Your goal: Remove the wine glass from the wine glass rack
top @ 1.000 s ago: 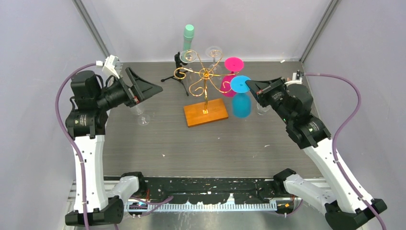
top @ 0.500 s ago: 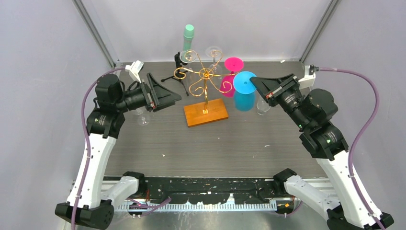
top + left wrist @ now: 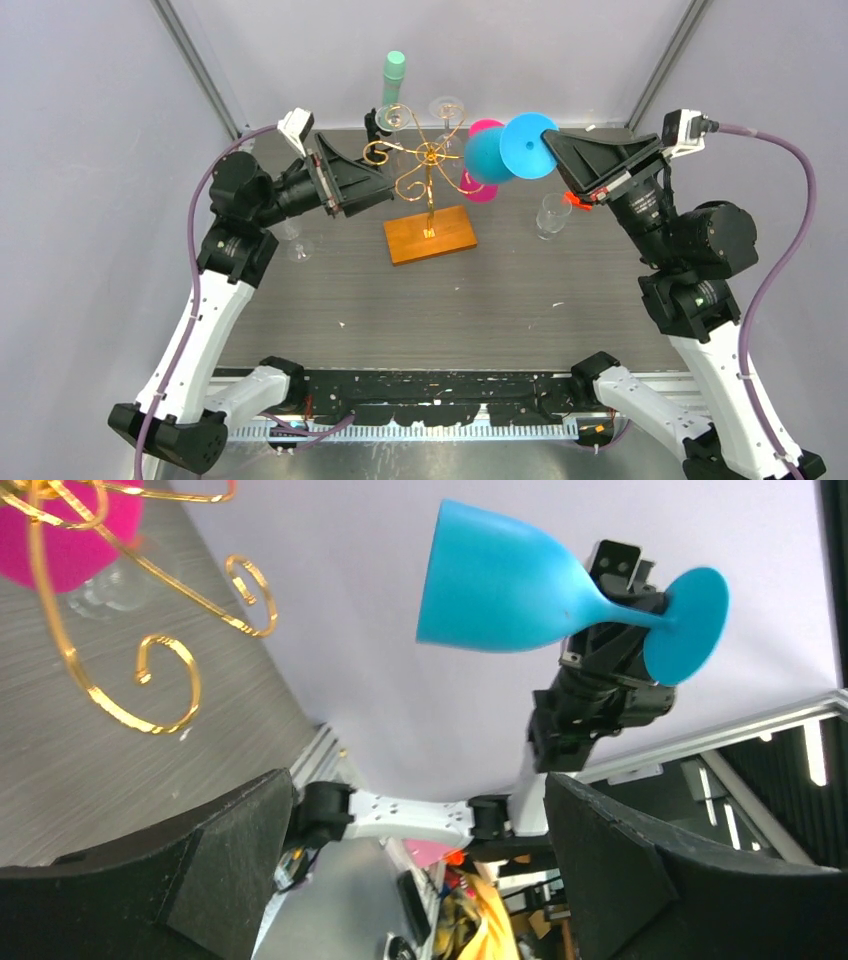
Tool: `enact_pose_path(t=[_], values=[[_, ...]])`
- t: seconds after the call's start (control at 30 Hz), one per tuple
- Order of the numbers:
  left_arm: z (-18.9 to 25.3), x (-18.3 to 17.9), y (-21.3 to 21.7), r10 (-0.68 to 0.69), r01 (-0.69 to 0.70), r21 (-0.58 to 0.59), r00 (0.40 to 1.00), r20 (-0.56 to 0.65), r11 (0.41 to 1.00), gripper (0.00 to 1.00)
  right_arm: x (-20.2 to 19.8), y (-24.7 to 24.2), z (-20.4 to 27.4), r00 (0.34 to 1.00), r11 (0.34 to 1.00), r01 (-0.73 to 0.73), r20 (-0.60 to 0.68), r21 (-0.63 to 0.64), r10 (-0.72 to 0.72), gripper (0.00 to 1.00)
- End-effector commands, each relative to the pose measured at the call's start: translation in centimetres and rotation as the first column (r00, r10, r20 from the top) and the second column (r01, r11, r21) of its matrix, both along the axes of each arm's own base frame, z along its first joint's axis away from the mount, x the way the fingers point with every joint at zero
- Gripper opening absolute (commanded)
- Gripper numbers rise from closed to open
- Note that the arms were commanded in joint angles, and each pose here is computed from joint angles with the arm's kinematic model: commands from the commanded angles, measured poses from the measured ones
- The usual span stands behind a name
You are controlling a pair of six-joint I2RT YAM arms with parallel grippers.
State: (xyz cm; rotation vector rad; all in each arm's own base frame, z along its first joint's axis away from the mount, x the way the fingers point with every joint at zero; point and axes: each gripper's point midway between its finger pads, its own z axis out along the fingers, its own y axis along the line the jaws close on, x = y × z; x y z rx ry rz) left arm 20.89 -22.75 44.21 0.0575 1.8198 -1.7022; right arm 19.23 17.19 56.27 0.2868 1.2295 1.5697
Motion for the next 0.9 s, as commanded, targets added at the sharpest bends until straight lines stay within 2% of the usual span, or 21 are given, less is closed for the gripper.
enact_pose_path(t=[0.0, 0.13, 0.37, 0.47, 0.57, 0.87], values=[[4.3, 0.4, -0.9, 0.006, 0.007, -0.167, 0.997, 0.08, 0.986, 1.0, -3.2, 0.9, 5.0, 0.964, 0.967, -0.211, 0.196, 0.145, 0.181, 0.0], [5.4, 1.3, -1.9, 0.009, 0.005, -0.253, 0.999, 0.054, 0.967, 1.0, -3.1, 1.6, 5.7, 0.929, 0.901, -0.355, 0.206, 0.251, 0.309, 0.0], [8.8, 1.0, -2.7, -0.04, 0.077, -0.384, 0.994, 0.102, 0.92, 0.99, -1.1, 3.0, 4.5, 0.903, 0.839, -0.43, 0.157, 0.334, 0.4, 0.0], [9.7, 0.4, -2.6, -0.055, 0.098, -0.408, 0.992, 0.117, 0.908, 0.89, -0.4, 3.4, 3.9, 0.902, 0.831, -0.431, 0.131, 0.352, 0.412, 0.0], [10.2, -0.2, -2.4, -0.07, 0.115, -0.424, 0.99, 0.121, 0.898, 0.73, 0.1, 3.5, 3.4, 0.907, 0.834, -0.418, 0.113, 0.359, 0.406, 0.0], [11.7, -2.3, -1.9, -0.12, 0.186, -0.453, 0.978, 0.171, 0.872, 0.15, 2.9, 4.1, 0.6, 0.928, 0.858, -0.345, 0.004, 0.382, 0.372, 0.0]])
